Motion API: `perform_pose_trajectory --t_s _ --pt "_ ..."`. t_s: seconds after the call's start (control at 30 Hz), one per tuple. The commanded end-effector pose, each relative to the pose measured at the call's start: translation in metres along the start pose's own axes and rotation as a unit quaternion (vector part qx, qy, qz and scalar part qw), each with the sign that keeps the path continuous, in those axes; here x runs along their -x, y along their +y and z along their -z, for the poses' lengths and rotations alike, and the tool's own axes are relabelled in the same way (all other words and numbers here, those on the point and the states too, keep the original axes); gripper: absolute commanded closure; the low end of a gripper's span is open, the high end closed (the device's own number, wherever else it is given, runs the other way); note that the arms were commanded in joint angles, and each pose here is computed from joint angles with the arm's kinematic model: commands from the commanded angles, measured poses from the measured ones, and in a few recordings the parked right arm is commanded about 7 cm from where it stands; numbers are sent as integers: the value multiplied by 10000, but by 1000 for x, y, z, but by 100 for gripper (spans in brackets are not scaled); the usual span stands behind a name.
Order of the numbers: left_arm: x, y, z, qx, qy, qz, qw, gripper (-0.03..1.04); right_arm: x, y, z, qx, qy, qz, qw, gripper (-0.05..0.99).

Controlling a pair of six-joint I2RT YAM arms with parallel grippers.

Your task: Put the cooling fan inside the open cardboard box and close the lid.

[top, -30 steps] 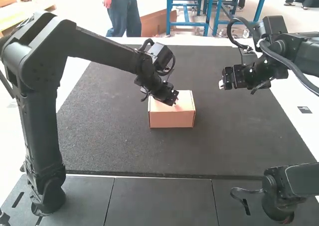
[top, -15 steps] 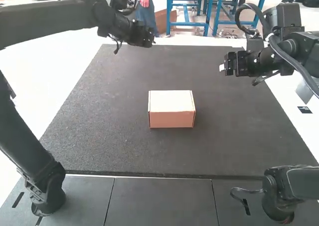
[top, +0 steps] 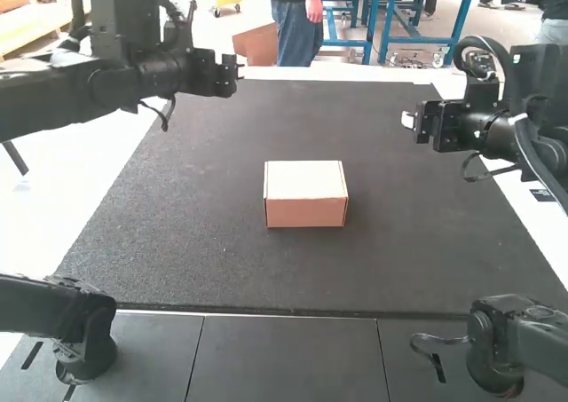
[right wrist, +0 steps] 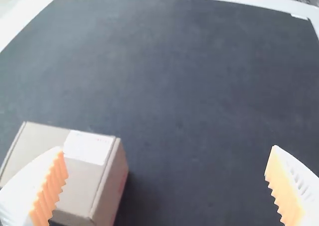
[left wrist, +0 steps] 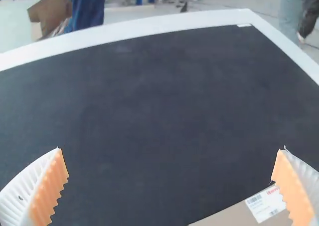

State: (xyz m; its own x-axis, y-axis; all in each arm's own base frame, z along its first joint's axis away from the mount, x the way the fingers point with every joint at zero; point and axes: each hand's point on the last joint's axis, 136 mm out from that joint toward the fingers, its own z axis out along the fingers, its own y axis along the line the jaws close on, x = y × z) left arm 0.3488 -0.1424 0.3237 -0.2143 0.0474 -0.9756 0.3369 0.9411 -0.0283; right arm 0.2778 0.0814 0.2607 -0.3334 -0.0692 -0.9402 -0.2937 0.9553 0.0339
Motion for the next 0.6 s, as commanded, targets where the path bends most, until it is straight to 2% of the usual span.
perform_pose_trajectory --t_s 0.0,0.13,0.23,0.33,0.57 --pt "10 -2 31 -108 -491 -201 9985 4 5 -10 13 -251 -343 -66 9991 2" --pt "-8 3 47 -34 -629 -187 9978 4 5 -11 31 -323 -665 -19 9973 2" --pt "-12 17 58 317 -924 -120 9951 4 3 -12 41 -363 -878 46 9955 2" --pt "-15 29 71 636 -1201 -39 9907 4 11 -23 52 -712 -1358 59 9882 2" --pt "-26 34 96 694 -1846 34 9803 4 12 -26 74 -810 -2129 30 9737 2"
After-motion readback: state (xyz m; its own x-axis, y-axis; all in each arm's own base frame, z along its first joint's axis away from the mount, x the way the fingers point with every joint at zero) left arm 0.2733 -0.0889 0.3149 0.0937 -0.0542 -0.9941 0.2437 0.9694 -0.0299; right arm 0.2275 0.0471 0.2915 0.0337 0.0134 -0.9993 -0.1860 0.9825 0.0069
